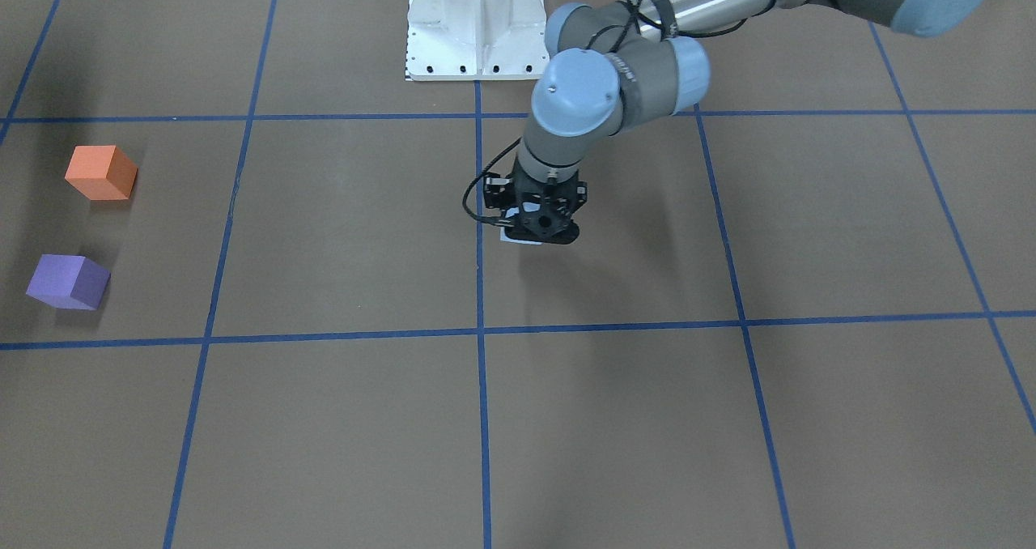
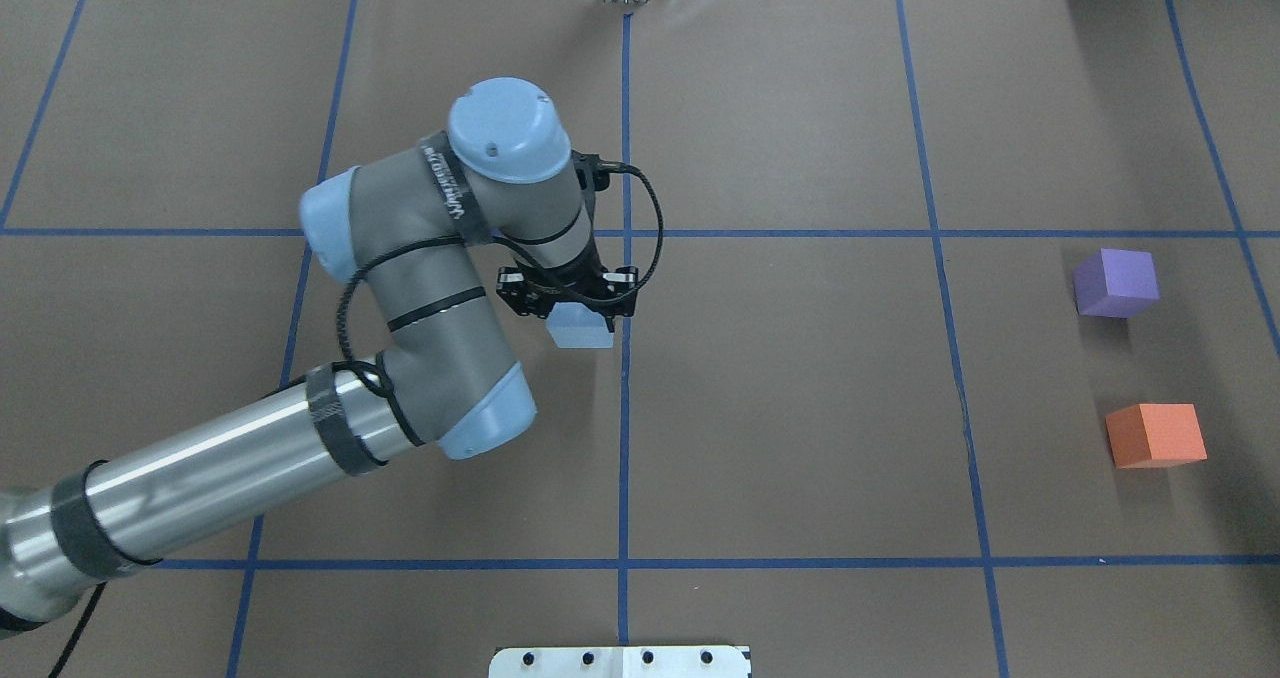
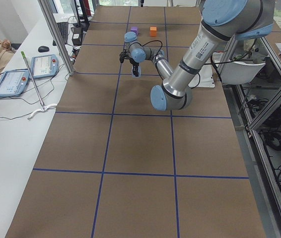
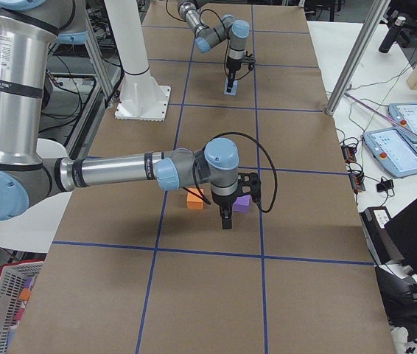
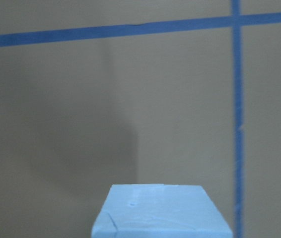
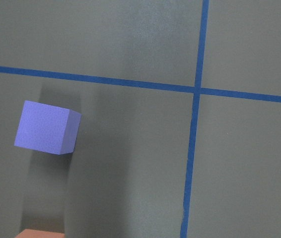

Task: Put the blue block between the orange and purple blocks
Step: 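Carry the light blue cube with the left gripper to the table center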

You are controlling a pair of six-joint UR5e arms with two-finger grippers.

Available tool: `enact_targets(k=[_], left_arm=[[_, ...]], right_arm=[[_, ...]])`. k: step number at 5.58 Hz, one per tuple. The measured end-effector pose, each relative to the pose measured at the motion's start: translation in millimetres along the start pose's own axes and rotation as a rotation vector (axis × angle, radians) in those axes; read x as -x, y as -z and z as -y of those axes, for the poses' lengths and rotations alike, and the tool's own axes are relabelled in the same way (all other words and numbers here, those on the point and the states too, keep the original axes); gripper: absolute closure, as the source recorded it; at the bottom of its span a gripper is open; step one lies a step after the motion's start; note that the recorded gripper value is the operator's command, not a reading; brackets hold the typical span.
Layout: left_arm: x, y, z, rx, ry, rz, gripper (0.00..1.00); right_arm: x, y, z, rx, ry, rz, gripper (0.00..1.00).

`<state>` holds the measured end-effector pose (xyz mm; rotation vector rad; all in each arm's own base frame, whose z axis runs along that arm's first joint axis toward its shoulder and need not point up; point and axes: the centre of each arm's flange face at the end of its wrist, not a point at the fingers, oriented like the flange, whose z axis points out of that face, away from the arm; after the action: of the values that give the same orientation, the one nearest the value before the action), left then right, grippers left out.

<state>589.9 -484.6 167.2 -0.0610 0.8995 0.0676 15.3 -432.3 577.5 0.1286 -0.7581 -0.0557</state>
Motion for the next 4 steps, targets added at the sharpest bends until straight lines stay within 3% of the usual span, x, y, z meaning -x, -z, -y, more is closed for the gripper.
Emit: enact_targets(k=[1, 2, 3, 4], left_arm=[[-27.8, -11.4, 0.0, -0.012, 0.024, 0.021, 0.19], [-39.5, -26.2, -5.8, -0.036, 0.025, 0.042, 0.15], [-41.5, -40.2, -9.1, -0.056, 0.024, 0.058, 0.01], [-40.7, -47.4, -9.2, -0.068, 0.022, 0.066, 0.0]], right_arm=[[0.1, -0.1, 0.0, 0.0, 0.0, 0.0, 0.0], [0.3, 0.0, 0.1, 0.0, 0.0, 0.001, 0.0], [0.4, 0.0, 0.0, 0.001, -0.001, 0.002, 0.0], [0.6, 0.0, 0.3, 0.0, -0.001, 0.003, 0.0]])
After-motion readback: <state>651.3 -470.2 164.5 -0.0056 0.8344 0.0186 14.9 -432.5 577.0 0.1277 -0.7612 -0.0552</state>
